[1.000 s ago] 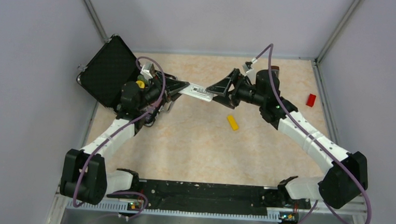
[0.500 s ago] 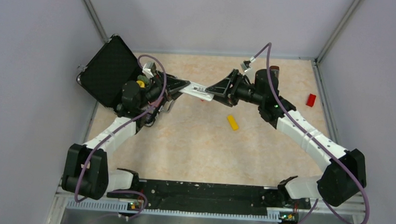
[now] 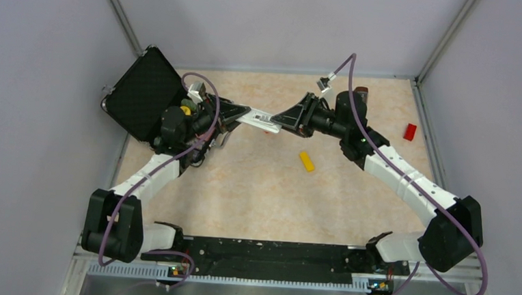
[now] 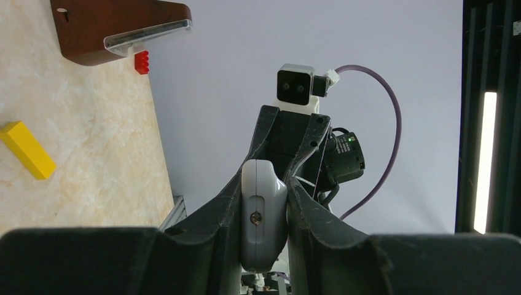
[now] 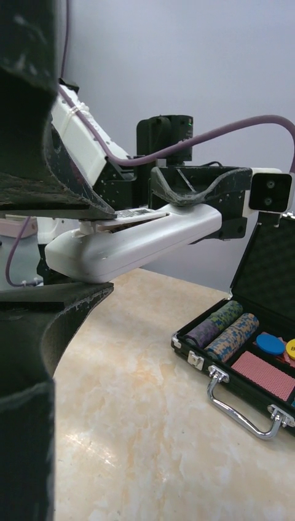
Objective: Load the batteries into the remote control
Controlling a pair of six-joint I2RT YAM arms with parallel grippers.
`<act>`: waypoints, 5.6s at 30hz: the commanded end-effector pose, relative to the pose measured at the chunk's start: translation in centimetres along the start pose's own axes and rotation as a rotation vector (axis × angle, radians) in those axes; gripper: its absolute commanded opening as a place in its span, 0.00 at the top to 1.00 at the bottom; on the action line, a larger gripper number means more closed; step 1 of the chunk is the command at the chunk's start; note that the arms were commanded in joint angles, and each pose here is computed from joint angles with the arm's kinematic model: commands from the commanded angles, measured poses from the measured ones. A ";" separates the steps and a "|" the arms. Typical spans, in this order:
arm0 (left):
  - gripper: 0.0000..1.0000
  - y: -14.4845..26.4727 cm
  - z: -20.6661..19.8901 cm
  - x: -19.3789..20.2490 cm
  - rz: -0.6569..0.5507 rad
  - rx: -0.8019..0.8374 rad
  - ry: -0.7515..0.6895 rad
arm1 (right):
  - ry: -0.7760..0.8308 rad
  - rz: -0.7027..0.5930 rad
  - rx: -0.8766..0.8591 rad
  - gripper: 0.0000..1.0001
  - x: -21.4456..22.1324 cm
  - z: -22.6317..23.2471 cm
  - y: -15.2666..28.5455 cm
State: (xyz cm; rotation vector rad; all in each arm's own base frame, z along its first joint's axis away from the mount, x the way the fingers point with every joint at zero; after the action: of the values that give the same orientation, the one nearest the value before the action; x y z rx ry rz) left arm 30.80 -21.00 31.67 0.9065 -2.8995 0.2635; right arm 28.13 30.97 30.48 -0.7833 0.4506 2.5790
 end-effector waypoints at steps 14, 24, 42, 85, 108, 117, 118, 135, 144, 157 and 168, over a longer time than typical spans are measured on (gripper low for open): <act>1.00 0.4 -5.2 1.1 -0.036 0.127 -0.132 | 0.082 -0.051 0.256 0.61 1.8 -2.3 -1.4; 1.00 1.2 -4.6 0.9 -0.093 0.130 -0.041 | 0.034 -0.227 0.342 0.62 0.6 -4.1 0.1; 1.00 1.2 -4.6 0.8 -0.108 0.146 -0.046 | 0.059 -0.176 0.260 0.44 1.5 -2.9 -1.6; 1.00 1.5 -4.7 1.8 -0.062 0.175 -0.170 | 0.045 -0.037 0.072 0.58 3.2 -1.1 -2.9; 1.00 2.2 -6.9 5.1 0.108 0.329 -0.476 | 0.236 0.056 -0.043 0.55 5.2 -1.7 -4.6; 1.00 2.4 -6.9 6.2 0.178 0.309 -0.576 | 0.297 0.054 -0.154 0.70 5.4 -0.3 -4.5; 1.00 2.3 -6.8 6.1 0.175 0.301 -0.577 | 0.298 0.052 -0.158 0.71 5.3 -0.1 -4.6; 0.43 0.8 -7.2 4.6 0.055 0.244 -0.502 | 0.071 -0.113 -0.155 0.78 1.3 2.2 -5.1; 0.55 0.5 -6.4 3.9 0.000 0.238 -0.451 | -0.070 -0.152 -0.112 0.78 0.3 2.1 -5.3; 0.45 0.2 -5.6 4.5 0.034 0.233 -0.450 | -0.186 -0.142 -0.037 0.78 0.2 0.8 -6.0; 0.55 -0.6 -4.5 4.6 0.045 0.195 -0.437 | -0.223 -0.169 -0.003 0.78 -0.4 0.3 -6.4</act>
State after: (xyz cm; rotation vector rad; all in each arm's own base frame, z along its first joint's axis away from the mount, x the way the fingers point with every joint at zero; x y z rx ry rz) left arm 30.64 -21.72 33.57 1.1987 -3.1531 0.2384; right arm 28.55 36.81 32.01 -0.5949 0.1606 2.5705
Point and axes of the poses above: each gripper's point midway between its finger pads, its own y axis back along the fingers, its own z axis along the line the jaws close on, x = y × z, the point moved 1 cm from there along y, back along the fingers, and after that the axes turned 13 degrees about y, right-handed, at the moved point
